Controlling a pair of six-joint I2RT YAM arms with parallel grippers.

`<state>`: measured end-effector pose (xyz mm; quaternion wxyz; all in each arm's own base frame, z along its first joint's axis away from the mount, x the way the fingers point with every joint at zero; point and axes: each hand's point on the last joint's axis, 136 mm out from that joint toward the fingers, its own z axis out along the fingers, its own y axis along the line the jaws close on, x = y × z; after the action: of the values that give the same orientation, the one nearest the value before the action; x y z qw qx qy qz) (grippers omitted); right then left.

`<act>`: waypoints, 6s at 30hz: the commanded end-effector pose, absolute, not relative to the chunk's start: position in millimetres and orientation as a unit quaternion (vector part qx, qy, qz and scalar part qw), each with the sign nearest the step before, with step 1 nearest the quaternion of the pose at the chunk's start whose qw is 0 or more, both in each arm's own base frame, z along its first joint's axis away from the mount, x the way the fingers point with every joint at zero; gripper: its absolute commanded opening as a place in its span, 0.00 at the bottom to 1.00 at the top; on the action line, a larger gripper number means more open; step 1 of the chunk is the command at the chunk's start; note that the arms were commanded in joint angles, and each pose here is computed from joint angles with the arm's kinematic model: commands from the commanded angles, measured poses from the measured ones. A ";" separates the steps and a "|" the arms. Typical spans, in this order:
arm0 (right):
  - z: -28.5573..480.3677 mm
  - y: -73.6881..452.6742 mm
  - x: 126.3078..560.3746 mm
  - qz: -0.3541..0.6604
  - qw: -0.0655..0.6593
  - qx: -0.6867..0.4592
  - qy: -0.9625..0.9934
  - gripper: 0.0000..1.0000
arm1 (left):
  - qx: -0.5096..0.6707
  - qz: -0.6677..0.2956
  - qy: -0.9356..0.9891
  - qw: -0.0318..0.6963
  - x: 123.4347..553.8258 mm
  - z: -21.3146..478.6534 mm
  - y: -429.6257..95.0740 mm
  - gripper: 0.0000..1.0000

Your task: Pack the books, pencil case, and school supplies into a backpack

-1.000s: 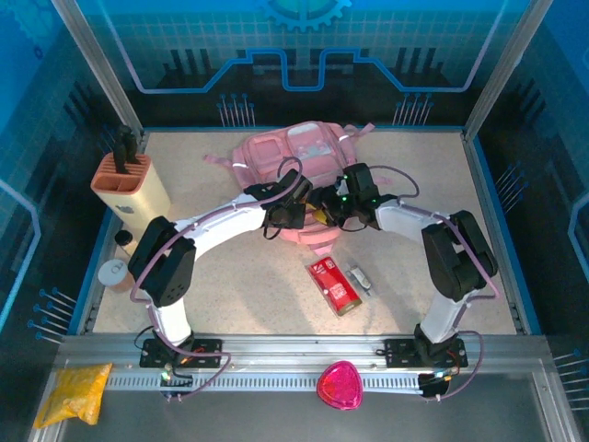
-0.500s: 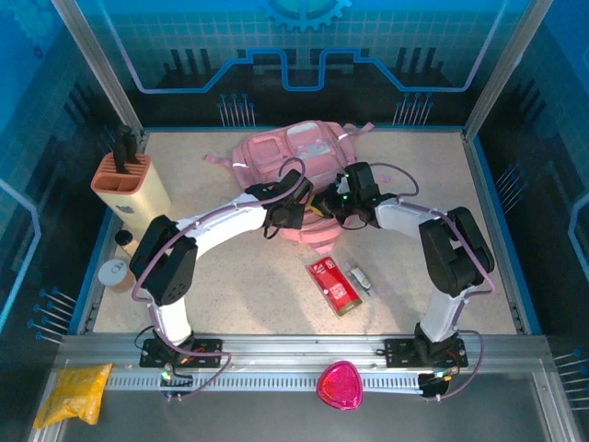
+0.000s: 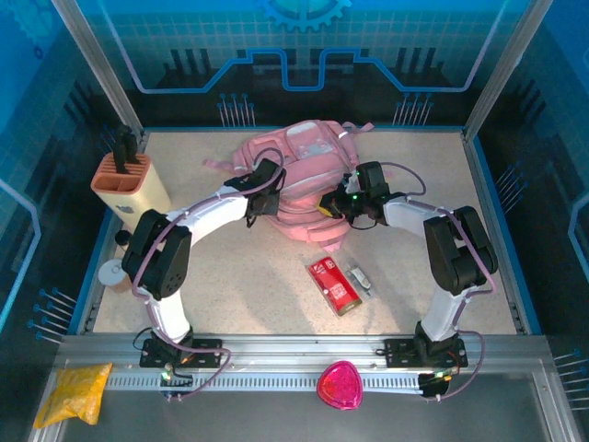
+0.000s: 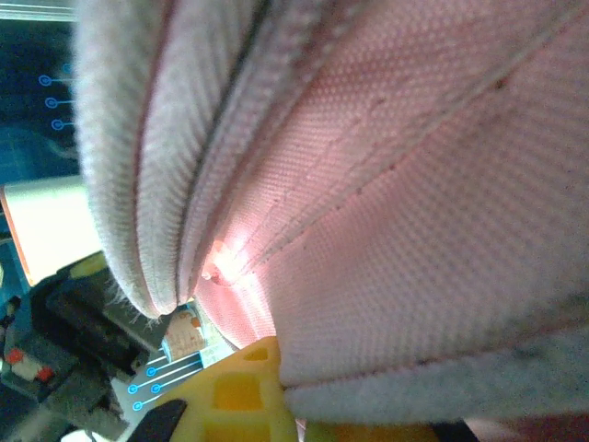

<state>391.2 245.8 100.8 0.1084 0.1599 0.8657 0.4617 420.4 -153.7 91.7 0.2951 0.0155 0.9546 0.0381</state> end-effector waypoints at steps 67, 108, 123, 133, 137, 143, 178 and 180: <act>33.7 340.3 211.9 0.305 0.057 -0.258 0.915 0.39 | -0.171 -0.201 0.935 0.236 245.0 93.5 -169.4 0.54; 26.6 209.9 174.5 0.203 0.036 -0.158 0.966 0.78 | -0.184 -0.186 0.958 0.121 223.9 -4.7 -238.4 0.07; 44.2 240.4 166.1 0.297 0.031 -0.163 0.940 0.56 | -0.190 -0.197 0.955 0.117 220.0 -13.4 -235.4 0.06; 25.4 245.7 159.8 0.313 0.005 -0.165 0.935 0.45 | -0.187 -0.214 0.952 0.111 217.7 -15.2 -244.7 0.05; 22.6 251.3 160.7 0.327 0.003 -0.164 0.931 0.40 | -0.194 -0.212 0.952 0.108 214.7 -20.4 -244.2 0.05; 26.6 251.0 165.8 0.334 0.011 -0.156 0.929 0.19 | -0.194 -0.206 0.952 0.113 216.4 -16.3 -242.1 0.07; 157.3 141.9 242.7 0.355 0.192 0.027 0.915 0.00 | 0.325 -0.053 0.869 0.371 360.6 167.1 -307.7 0.61; 161.5 130.0 250.2 0.360 0.205 0.054 0.908 0.00 | 0.350 -0.052 0.861 0.366 363.4 161.6 -315.9 0.63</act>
<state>248.4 142.1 149.8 0.1968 0.0341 0.9133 0.3550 357.1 -307.7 154.5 0.3592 0.2828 0.8867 -0.0693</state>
